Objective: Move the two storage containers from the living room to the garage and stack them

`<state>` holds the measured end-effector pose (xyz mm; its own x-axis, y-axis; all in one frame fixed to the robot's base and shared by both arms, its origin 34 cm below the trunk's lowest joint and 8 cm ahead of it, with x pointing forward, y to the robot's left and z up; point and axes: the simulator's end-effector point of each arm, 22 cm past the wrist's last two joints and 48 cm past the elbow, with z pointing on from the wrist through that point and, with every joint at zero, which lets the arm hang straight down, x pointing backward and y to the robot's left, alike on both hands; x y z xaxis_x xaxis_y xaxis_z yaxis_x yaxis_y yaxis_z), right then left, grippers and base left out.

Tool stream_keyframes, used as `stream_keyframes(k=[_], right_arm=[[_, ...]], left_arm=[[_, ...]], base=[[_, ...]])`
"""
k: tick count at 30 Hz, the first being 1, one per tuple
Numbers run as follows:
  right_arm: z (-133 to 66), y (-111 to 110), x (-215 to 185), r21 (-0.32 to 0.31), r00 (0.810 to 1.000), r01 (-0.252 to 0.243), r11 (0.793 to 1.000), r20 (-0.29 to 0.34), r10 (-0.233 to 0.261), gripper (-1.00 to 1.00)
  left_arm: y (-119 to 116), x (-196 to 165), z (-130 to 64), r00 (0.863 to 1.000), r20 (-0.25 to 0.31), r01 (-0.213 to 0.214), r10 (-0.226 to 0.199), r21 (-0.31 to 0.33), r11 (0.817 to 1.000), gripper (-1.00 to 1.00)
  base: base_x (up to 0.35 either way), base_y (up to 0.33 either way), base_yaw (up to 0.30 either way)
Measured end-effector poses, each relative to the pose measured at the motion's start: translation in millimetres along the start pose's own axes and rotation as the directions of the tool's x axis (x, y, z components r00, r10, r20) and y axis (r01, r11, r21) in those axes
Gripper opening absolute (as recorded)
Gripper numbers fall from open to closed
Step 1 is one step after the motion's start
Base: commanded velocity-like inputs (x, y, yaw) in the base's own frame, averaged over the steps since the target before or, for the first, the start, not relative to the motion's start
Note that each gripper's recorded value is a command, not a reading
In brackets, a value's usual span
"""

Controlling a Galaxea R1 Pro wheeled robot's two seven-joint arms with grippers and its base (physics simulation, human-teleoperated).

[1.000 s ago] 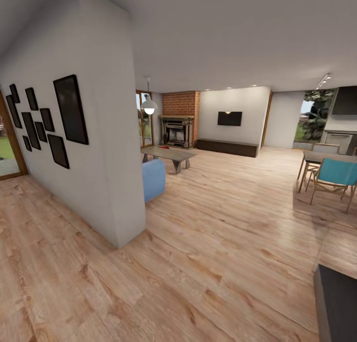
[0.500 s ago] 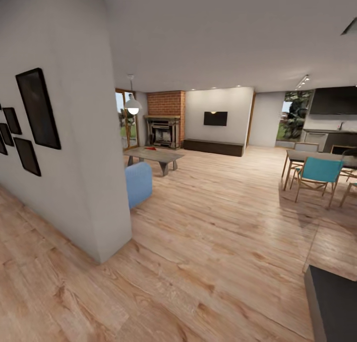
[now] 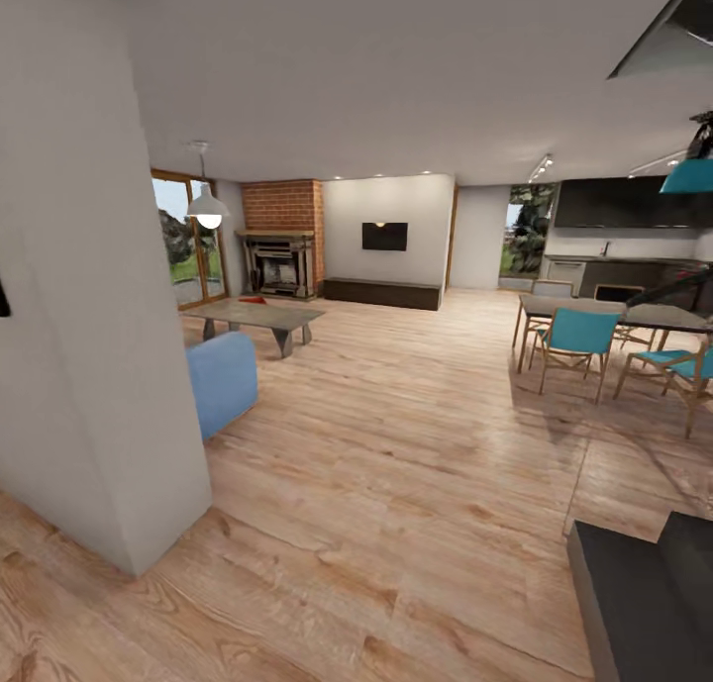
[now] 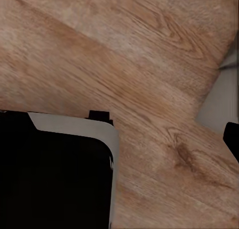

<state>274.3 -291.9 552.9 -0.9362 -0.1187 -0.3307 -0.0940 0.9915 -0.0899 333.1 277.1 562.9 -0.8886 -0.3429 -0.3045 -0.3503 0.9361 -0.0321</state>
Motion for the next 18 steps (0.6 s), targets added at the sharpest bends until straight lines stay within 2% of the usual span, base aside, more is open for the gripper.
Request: stream_keyframes(k=[18], right_arm=[[0.0,-0.7,0.0,0.001,1.0,0.0,1.0,0.0,0.0,1.0]], left_arm=[[0.0,1.0,0.0,1.0,-0.004,0.0,0.0,0.0,1.0,1.0]], base=[[0.327,0.0,-0.273]])
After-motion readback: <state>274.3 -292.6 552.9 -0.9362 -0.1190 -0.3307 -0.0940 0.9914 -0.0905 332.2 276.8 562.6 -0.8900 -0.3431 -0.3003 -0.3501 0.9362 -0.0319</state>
